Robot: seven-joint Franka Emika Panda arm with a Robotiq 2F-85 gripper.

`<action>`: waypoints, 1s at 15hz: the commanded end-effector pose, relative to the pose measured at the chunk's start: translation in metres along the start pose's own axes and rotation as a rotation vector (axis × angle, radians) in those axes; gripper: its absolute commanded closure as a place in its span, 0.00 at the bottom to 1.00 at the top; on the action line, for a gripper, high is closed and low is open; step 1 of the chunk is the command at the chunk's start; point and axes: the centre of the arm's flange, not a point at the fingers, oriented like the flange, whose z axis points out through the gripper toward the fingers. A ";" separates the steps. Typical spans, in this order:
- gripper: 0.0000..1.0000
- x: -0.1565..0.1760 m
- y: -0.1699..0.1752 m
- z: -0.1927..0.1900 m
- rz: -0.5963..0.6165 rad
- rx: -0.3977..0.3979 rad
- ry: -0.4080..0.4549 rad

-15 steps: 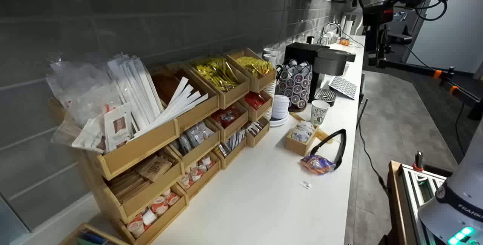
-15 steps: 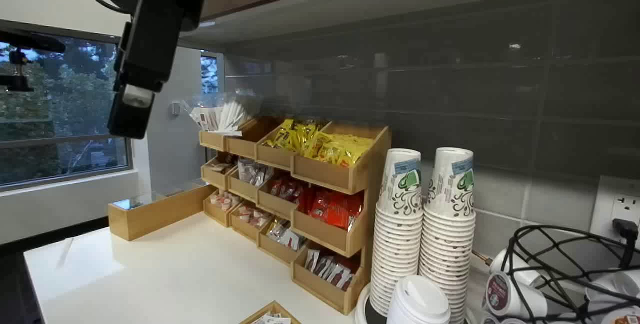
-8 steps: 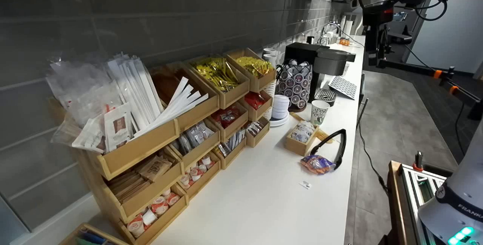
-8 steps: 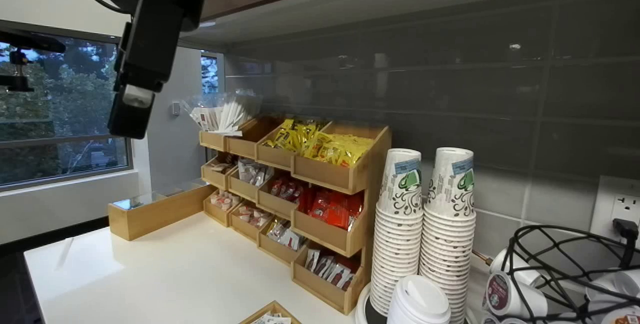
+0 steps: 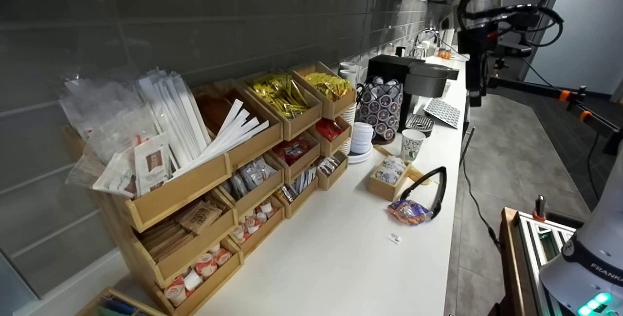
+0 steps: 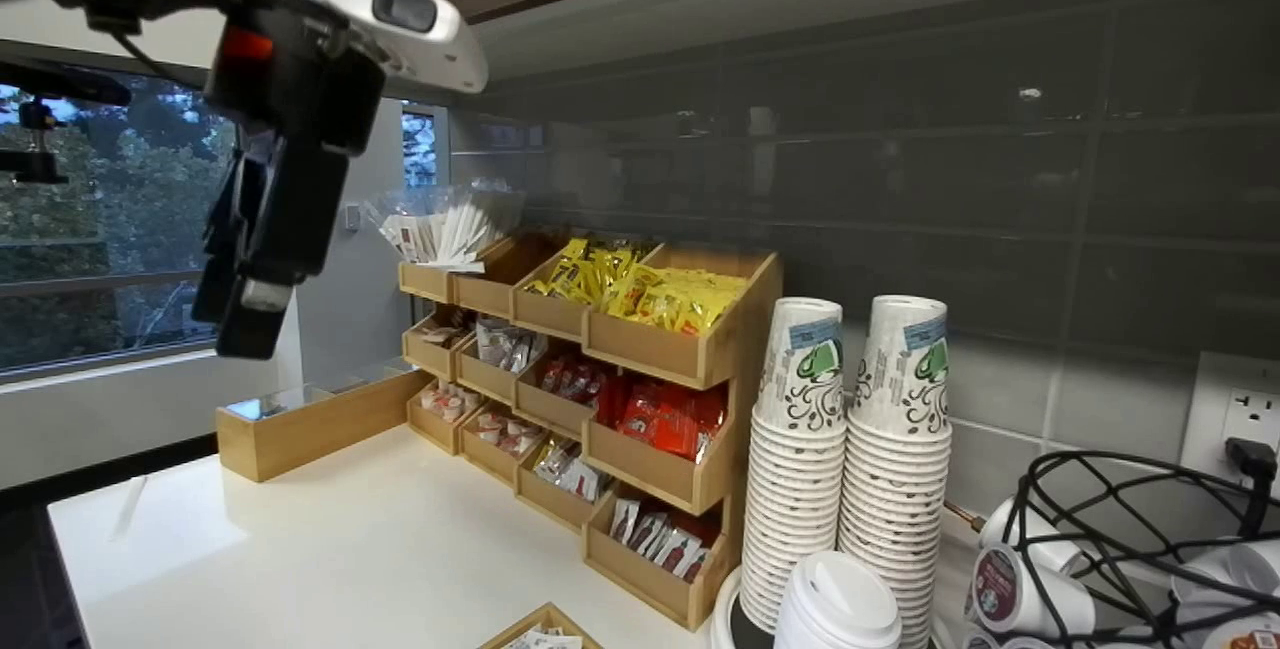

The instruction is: Place one sachet from the counter in the wooden box.

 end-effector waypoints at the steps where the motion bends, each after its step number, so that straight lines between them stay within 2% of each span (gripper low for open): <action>1: 0.00 -0.005 -0.051 0.049 -0.128 0.042 0.051; 4: 0.00 -0.003 -0.080 0.078 -0.184 0.053 0.121; 6: 0.00 0.001 -0.096 0.102 -0.198 0.056 0.128; 7: 0.00 0.010 -0.084 0.077 -0.172 0.035 0.104; 9: 0.00 0.010 -0.088 0.085 -0.179 0.029 0.097; 14: 0.00 0.011 -0.086 0.077 -0.173 0.034 0.113; 15: 0.00 0.015 -0.089 0.087 -0.172 0.057 0.123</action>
